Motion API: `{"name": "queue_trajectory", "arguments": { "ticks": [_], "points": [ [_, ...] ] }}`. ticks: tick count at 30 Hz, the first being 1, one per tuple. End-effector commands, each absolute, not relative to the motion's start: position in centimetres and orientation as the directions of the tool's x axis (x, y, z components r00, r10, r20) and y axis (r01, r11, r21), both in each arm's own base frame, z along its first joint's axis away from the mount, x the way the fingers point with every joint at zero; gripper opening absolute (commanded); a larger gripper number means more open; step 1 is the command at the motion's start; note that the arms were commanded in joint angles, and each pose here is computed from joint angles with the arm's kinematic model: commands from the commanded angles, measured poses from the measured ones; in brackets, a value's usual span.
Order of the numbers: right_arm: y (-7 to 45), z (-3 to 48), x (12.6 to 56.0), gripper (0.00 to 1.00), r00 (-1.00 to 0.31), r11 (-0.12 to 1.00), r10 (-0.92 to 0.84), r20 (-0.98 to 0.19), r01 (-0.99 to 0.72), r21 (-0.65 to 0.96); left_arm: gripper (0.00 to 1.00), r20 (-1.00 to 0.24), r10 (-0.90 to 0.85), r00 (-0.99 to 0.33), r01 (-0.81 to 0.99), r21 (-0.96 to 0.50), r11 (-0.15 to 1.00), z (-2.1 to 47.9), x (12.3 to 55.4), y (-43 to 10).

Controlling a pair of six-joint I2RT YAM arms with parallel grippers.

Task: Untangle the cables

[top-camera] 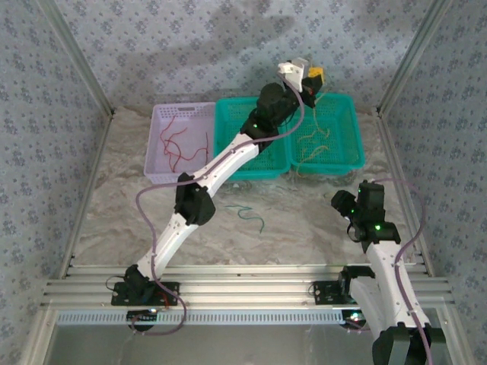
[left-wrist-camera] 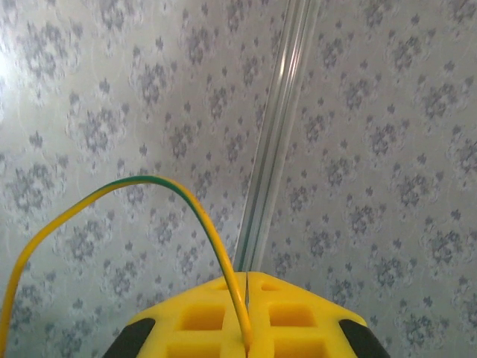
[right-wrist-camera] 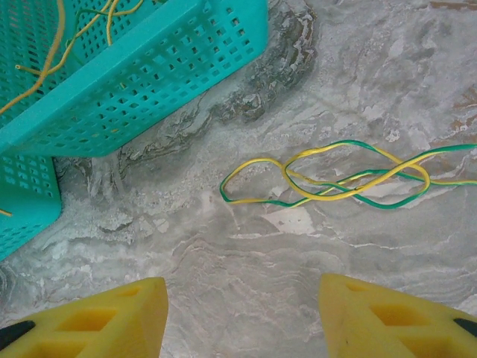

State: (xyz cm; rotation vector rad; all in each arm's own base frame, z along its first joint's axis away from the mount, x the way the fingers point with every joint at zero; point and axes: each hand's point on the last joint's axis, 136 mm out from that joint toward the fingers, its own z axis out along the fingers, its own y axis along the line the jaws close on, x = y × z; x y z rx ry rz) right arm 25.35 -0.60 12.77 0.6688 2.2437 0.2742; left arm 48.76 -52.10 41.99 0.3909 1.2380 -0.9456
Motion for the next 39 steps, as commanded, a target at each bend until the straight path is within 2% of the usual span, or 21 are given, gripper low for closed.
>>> {"name": "queue_trajectory", "arguments": {
  "ticks": [1,16,22,25,29,32,34,39],
  "points": [
    [-0.5,12.2,24.9,0.57,-0.585,0.845,0.535,-0.61,0.373,0.384,0.0,-0.929,-0.368,-0.027,0.809,-0.237,0.538,38.3,48.1,-54.7],
    [-0.3,11.9,24.8,0.57,-0.589,0.844,0.536,-0.605,0.37,0.388,0.0,-0.944,-0.223,-0.243,0.801,-0.325,0.503,27.3,47.2,-58.9],
    [-0.4,12.1,24.8,0.57,-0.586,0.843,0.538,-0.606,0.372,0.388,0.0,-0.943,-0.179,-0.282,0.795,-0.334,0.507,25.1,46.9,-59.4],
    [-0.4,12.4,24.8,0.57,-0.582,0.84,0.542,-0.606,0.375,0.391,0.17,-0.944,-0.172,-0.283,0.797,-0.331,0.505,25.0,46.7,-59.5],
    [-0.4,12.8,24.9,0.58,-0.579,0.838,0.545,-0.607,0.376,0.395,0.52,-0.945,-0.161,-0.286,0.804,-0.328,0.497,25.3,46.4,-59.7],
    [-0.4,12.8,24.8,0.58,-0.58,0.838,0.546,-0.604,0.376,0.397,0.7,-0.945,-0.158,-0.286,0.814,-0.327,0.48,26.0,46.0,-59.8],
    [-0.3,12.9,24.7,0.58,-0.588,0.841,0.541,-0.601,0.371,0.394,0.78,-0.947,-0.158,-0.278,0.822,-0.32,0.471,26.8,45.6,-59.8],
    [-0.2,13.3,24.4,0.58,-0.588,0.84,0.542,-0.6,0.37,0.397,0.93,-0.952,-0.167,-0.258,0.843,-0.306,0.442,29.8,44.3,-59.9]
  ]
}}
